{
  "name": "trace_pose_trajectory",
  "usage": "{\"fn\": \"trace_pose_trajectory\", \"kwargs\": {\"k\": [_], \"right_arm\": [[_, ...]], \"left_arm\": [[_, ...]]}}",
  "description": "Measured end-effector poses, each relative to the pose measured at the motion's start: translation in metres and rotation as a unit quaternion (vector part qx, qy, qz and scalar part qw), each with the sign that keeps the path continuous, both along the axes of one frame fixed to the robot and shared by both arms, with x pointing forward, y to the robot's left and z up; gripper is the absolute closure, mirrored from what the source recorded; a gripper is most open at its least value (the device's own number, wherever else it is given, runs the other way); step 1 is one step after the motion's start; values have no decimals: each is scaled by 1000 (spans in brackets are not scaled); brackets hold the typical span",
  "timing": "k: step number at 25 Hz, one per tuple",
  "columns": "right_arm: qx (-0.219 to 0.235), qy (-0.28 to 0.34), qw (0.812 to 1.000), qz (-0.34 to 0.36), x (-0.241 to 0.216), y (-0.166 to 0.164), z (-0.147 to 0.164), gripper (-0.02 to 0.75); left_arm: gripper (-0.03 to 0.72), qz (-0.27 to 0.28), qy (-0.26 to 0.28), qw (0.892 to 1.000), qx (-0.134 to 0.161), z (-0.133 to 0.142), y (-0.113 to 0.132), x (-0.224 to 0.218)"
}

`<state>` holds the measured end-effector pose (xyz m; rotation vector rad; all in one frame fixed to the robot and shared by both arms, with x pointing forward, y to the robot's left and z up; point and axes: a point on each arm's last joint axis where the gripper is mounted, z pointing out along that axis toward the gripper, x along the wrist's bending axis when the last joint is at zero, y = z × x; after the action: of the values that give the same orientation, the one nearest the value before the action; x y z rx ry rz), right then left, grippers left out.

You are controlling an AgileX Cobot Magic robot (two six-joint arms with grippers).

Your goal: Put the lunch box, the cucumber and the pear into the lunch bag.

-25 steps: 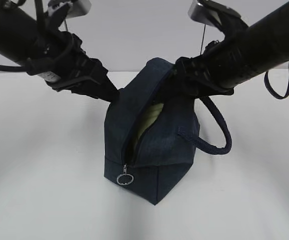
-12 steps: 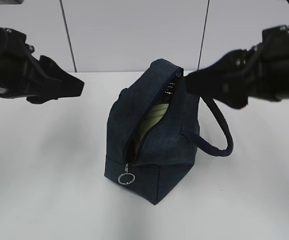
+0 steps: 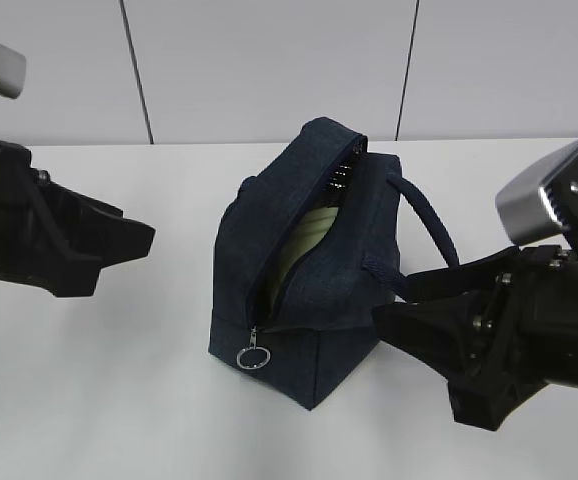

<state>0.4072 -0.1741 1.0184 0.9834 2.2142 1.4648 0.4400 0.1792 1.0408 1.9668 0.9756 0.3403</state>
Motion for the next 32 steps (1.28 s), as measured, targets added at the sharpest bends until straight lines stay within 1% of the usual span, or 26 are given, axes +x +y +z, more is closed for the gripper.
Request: {"fn": "trace_pose_trajectory", "kwargs": {"k": [3,10,20,21,23,25,26,27,28,29,30,32], "right_arm": [[2,-1,1000,5,-1,1,0,401],[14,0,1000,23,-3,3,2,409],[41,2,997,66,-9,9,5,416],[36,-1,997,73,-10,10,5,417],[4,-9,995,103,-12,11,4,418],[-41,7,993,114,-13,10,3,419],[-64,22,993,99,-10,7,2,419],[-74,41,994,67,-8,5,2,419],[-97,40,993,47,-7,4,0,419],[-100,41,994,23,-6,5,0,419],[-93,40,995,4,-7,7,-1,419],[-87,24,996,2,-14,17,-4,419]], "left_arm": [[417,0,3,1000,-1,-1,0,-1],[418,5,9,1000,-13,0,-1,-1],[418,6,9,1000,-14,0,-1,-1],[418,6,9,1000,-14,0,-1,-1],[418,6,9,1000,-14,0,-1,-1],[418,6,9,1000,-14,0,-1,-1],[418,6,9,1000,-14,0,-1,-1],[418,6,9,1000,-14,0,-1,-1],[418,6,9,1000,-14,0,-1,-1],[418,6,9,1000,-14,0,-1,-1],[418,6,9,1000,-14,0,-1,-1],[418,6,9,1000,-14,0,-1,-1]]}}
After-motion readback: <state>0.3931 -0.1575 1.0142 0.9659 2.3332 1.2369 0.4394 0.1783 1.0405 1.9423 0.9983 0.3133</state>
